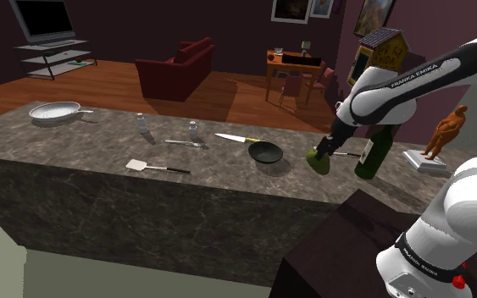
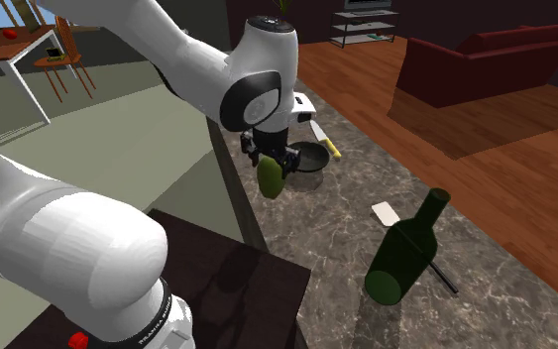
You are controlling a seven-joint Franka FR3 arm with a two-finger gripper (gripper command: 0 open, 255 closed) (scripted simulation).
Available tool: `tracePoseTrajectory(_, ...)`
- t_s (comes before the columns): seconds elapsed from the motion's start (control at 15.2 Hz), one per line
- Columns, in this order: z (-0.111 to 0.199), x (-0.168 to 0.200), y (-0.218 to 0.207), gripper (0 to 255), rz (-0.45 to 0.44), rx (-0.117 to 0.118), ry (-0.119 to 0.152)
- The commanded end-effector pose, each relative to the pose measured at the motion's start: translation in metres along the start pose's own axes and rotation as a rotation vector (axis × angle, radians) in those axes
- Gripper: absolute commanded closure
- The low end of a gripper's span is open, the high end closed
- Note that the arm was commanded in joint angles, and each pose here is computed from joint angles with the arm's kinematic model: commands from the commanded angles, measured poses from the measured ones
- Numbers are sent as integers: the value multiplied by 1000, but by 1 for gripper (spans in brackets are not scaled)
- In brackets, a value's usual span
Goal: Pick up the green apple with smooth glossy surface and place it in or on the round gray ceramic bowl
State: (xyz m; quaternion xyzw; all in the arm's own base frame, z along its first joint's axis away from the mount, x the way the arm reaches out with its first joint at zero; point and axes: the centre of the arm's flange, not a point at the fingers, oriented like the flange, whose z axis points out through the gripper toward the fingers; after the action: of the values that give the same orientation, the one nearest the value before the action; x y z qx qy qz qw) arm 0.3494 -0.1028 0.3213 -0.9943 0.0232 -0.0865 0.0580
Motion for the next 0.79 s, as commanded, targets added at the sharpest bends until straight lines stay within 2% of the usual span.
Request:
tracePoseTrajectory(0.0, -5, 0, 0, 255, 0, 0, -1)
tracePoseTrajectory(0.73, 2, 145, -4, 255, 0, 0, -1)
